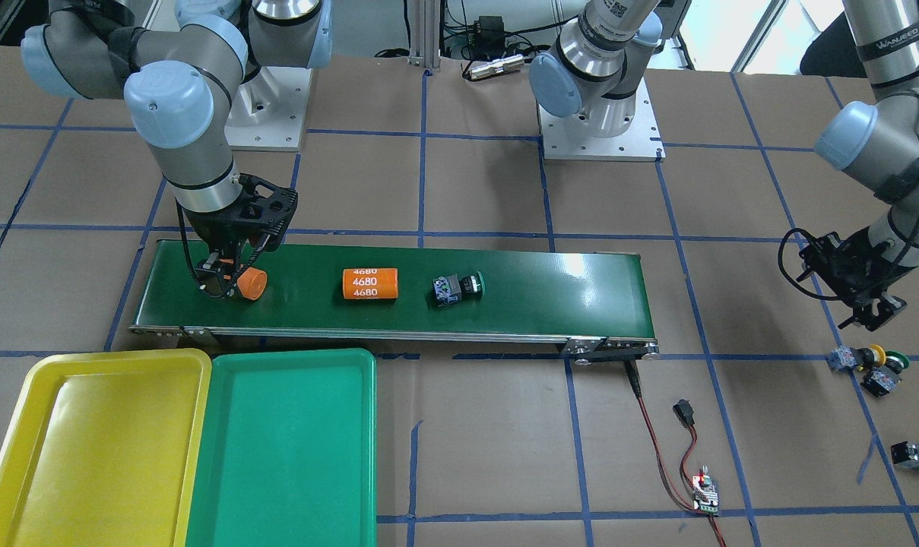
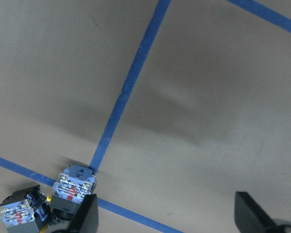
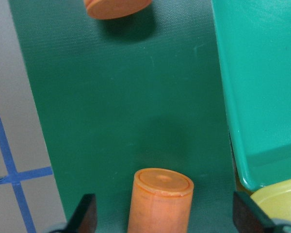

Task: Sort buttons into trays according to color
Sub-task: 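Grasp the yellow-capped button with the left gripper while the right waits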

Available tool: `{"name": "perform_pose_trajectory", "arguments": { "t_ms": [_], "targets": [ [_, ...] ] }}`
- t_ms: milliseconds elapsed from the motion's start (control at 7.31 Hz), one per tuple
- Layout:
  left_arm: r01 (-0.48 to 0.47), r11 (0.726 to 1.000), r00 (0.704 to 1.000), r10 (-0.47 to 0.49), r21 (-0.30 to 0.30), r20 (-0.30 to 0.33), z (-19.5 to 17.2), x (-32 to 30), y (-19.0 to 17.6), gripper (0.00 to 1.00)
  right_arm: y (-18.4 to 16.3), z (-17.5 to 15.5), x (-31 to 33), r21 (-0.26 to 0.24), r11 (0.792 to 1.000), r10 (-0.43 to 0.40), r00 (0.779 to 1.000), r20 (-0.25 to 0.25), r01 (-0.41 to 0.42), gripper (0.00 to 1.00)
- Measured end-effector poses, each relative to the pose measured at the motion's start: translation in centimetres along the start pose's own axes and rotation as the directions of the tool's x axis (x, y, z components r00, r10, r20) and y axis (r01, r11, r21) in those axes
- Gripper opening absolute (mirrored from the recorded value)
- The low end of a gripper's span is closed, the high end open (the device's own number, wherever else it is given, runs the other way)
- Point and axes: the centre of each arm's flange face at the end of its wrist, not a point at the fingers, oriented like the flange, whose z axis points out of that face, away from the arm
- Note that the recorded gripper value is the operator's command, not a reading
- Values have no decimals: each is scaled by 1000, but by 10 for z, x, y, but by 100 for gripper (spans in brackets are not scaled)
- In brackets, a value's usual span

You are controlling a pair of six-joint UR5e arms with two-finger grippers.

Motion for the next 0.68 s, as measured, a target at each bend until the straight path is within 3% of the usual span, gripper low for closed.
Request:
{"name": "perform_pose_trajectory", "arguments": {
  "t_ms": [684],
  "targets": [
    [-138,990,990,139,-11,20,12,-13,23,100,0,0,1,-1,1000,0,1000,0,0,100]
  ]
}}
